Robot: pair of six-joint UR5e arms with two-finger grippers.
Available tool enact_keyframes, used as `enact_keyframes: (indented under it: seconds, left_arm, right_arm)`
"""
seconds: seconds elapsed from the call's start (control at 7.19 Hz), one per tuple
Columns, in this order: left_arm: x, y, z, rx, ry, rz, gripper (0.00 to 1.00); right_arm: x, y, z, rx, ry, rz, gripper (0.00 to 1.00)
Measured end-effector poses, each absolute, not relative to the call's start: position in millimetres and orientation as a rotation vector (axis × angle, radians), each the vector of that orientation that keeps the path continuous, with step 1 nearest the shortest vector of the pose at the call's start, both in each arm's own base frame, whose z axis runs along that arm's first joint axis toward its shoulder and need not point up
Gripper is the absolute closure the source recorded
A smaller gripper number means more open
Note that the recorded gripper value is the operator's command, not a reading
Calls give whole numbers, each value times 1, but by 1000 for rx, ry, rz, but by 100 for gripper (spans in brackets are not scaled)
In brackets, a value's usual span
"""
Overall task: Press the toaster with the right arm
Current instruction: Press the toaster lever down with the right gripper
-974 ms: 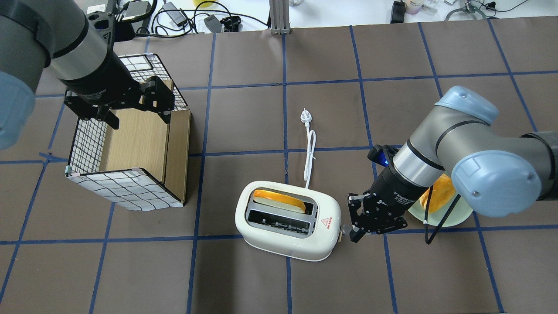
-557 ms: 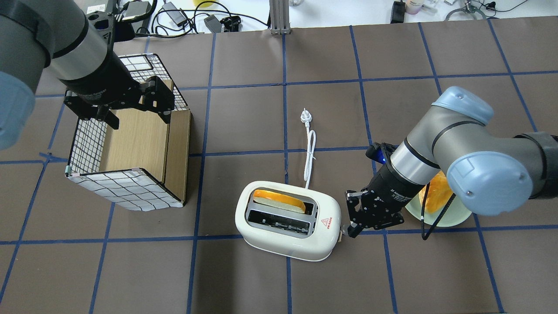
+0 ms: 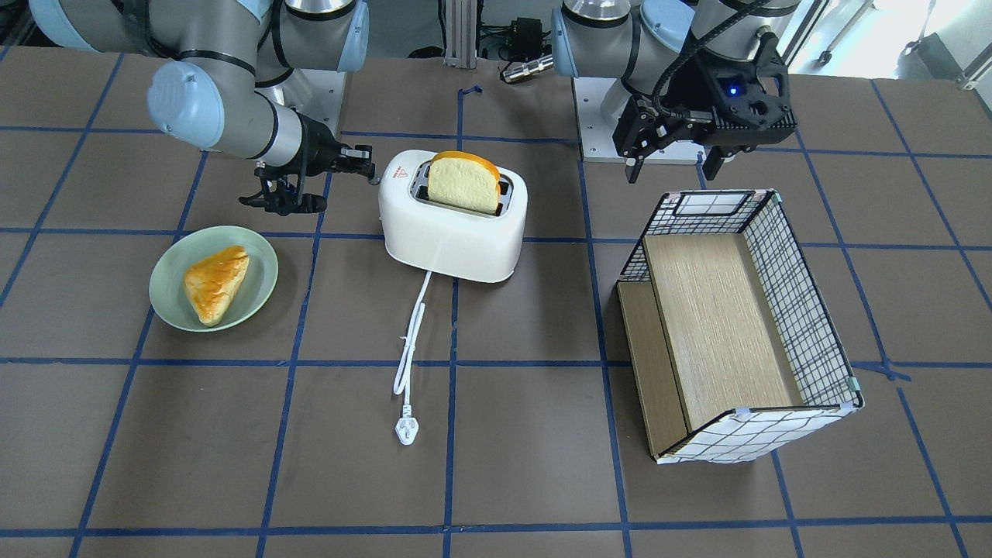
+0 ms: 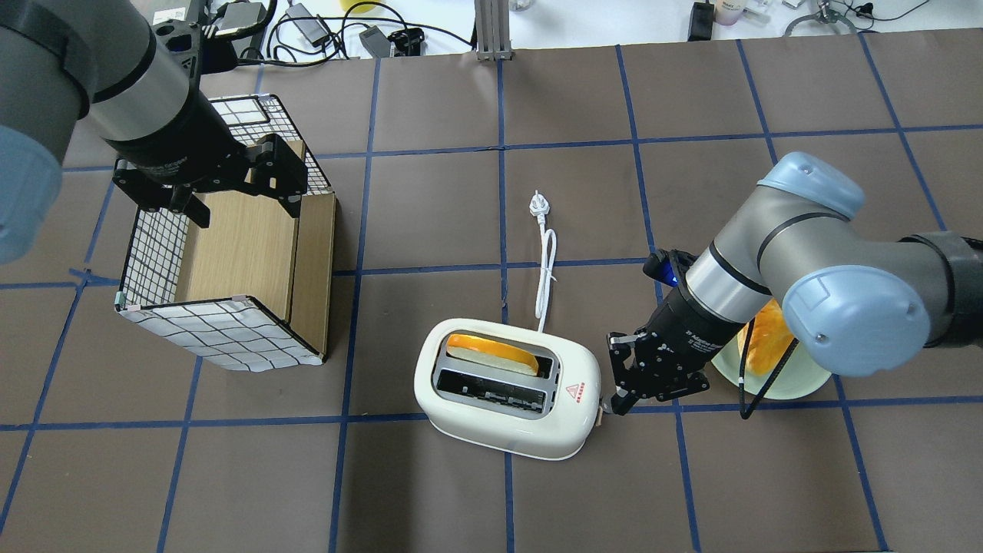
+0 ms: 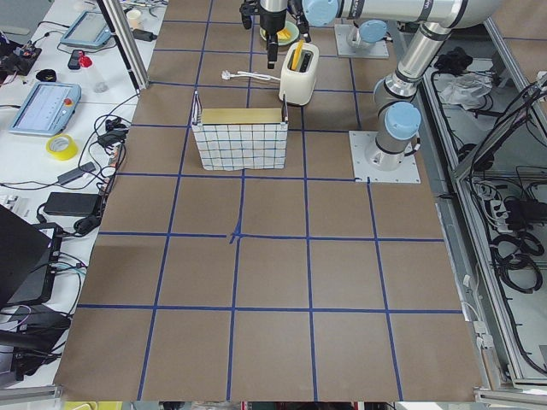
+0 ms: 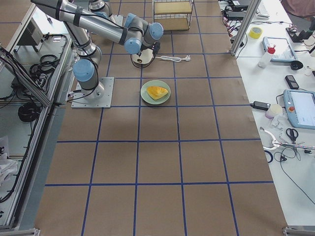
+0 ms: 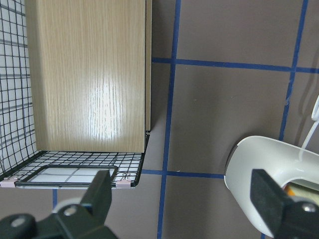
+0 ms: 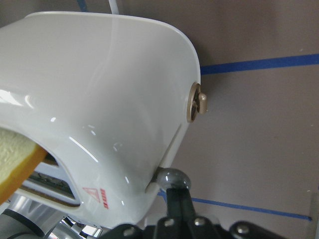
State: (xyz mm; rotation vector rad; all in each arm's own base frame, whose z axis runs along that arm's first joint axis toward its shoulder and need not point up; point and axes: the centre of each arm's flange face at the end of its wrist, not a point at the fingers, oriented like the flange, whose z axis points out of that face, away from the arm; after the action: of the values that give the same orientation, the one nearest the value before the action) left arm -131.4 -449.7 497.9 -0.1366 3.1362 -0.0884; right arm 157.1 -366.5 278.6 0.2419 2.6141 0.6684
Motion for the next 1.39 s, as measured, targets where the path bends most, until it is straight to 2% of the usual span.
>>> enact_keyframes:
  seconds: [1.39]
  left_arm:
    - [-131,-450,498,-137,3136,-89,0]
  right_arm:
    - [156,-380,245,245,2615,693,100]
